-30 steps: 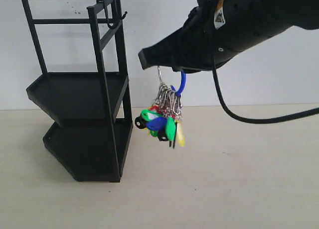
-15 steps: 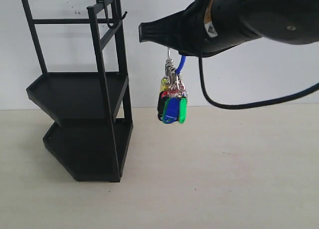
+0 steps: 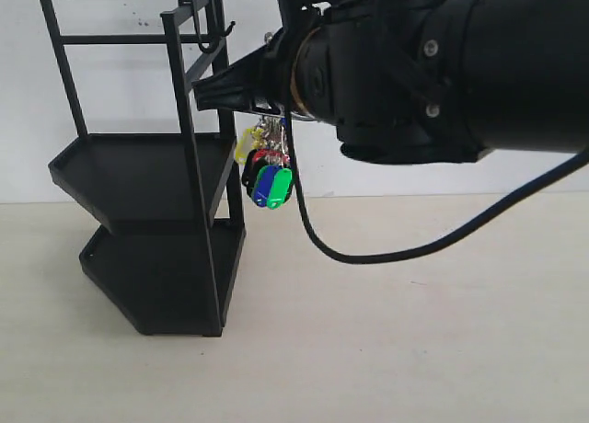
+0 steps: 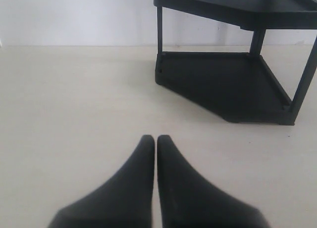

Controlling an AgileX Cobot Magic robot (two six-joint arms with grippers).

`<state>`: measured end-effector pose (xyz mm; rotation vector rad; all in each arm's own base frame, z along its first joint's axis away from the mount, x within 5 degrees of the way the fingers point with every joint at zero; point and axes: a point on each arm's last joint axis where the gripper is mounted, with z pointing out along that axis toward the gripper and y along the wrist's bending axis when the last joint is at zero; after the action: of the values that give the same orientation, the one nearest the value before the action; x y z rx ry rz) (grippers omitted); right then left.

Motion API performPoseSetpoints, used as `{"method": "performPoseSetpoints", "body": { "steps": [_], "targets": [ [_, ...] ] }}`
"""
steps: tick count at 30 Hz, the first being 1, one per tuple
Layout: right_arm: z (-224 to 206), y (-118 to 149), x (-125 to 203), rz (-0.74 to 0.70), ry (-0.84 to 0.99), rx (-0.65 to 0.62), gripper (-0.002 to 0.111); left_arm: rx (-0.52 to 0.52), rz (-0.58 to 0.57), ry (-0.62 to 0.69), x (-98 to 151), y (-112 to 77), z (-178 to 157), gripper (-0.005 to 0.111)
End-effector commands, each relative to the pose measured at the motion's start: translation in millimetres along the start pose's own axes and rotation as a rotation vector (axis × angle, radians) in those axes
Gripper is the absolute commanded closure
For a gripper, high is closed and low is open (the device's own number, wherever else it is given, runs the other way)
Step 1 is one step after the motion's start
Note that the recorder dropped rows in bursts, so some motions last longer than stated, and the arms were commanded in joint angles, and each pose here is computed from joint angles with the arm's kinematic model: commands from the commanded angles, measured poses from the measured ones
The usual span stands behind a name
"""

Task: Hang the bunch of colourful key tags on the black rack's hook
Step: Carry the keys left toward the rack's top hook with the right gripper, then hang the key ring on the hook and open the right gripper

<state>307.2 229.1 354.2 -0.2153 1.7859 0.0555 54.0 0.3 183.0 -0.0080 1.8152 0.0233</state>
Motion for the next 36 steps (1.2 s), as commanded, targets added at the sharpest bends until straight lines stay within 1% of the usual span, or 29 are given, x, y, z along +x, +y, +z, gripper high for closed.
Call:
{"method": "performPoseSetpoints", "body": {
  "steps": [1, 3, 8, 14, 19, 31, 36],
  "targets": [
    [-1.1, 1.1, -12.9, -0.032, -0.065, 0.005, 0.109, -0.002, -0.018, -0.017, -1.8, 0.1, -0.3, 0.102],
    [-0.3, 1.6, -18.6, -0.026, -0.079, 0.009, 0.109, -0.002, -0.018, -0.017, -1.8, 0.1, -0.3, 0.102],
    [5.0, 11.0, -28.9, -0.015, -0.108, -0.045, 0.109, -0.002, -0.018, -0.017, -1.8, 0.1, -0.3, 0.102],
    [13.0, 18.1, -22.1, -0.029, -0.092, -0.067, 0.109, -0.002, -0.018, -0.017, -1.8, 0.1, -0.3, 0.102],
    [13.4, 24.7, -21.0, -0.070, -0.094, -0.132, 0.109, -0.002, -0.018, -0.017, -1.8, 0.1, -0.3, 0.102],
    [13.4, 25.3, -19.7, -0.051, -0.080, -0.139, 0.109, -0.002, -0.018, -0.017, -1.8, 0.1, -0.3, 0.102],
    [12.3, 31.5, -20.0, -0.070, -0.087, -0.208, 0.108, -0.002, -0.018, -0.017, -1.8, 0.1, -0.3, 0.102]
  ]
}}
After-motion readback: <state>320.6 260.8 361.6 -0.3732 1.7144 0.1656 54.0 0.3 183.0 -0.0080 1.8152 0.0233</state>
